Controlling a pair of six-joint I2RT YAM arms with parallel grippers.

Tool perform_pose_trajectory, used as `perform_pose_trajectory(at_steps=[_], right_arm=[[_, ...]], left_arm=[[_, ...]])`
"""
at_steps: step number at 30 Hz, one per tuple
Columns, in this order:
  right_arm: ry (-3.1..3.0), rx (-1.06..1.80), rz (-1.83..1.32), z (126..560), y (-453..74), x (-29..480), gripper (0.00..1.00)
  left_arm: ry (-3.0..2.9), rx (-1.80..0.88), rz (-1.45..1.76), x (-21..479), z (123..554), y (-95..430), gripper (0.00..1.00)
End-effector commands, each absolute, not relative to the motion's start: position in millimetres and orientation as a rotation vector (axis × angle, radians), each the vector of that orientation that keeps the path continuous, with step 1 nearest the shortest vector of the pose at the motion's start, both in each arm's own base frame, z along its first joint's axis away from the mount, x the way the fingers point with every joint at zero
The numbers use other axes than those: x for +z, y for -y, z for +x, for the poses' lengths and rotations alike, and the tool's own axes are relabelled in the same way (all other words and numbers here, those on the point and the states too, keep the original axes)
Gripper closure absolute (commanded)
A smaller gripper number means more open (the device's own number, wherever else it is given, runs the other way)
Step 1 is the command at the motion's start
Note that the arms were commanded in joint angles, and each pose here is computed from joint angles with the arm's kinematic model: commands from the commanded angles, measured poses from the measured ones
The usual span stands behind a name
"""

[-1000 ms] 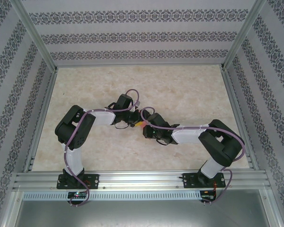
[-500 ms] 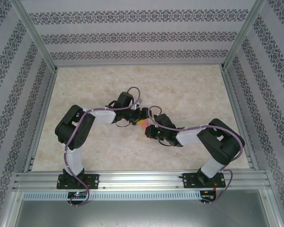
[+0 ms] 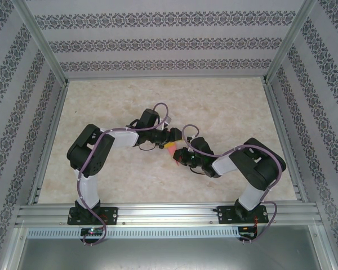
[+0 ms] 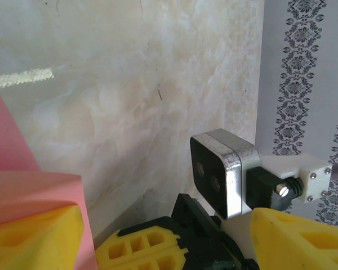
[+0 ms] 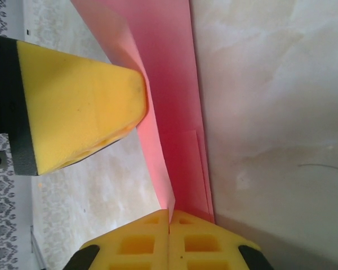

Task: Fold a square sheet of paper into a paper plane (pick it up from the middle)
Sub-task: Fold the wing for the fifth time at the center of the table.

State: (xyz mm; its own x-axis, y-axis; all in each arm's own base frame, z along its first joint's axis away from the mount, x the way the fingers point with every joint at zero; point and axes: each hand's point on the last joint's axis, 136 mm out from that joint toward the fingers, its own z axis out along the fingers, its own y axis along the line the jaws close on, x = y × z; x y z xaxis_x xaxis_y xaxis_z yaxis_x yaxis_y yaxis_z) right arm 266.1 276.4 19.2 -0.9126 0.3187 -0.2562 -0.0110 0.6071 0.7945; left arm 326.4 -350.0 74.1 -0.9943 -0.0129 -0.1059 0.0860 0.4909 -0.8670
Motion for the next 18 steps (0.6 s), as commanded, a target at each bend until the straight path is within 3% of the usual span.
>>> perform_pose_trajectory(at_steps=[1, 8, 13, 18], right_arm=[[-2.466, 1.257, 0.298, 265.0, -277.6, 12.8, 0.95], [-2.474, 1.223, 0.356, 264.6, -270.0, 7.4, 0.93], [-2.499, 1.207, 0.398, 260.5, -265.8, 3.8, 0.82], [-2.547, 1.110, 0.401, 254.8, -256.3, 3.5, 0.78]], left_arm=[[-2.575, -1.558, 0.148, 74.2, 332.4, 361.4, 0.21], [-2.618, -1.525, 0.128, 54.1, 334.2, 360.7, 0.21], [-2.634, -1.509, 0.140, 49.8, 334.6, 360.5, 0.21], [-2.666, -1.476, 0.149, 42.3, 330.7, 357.3, 0.21]])
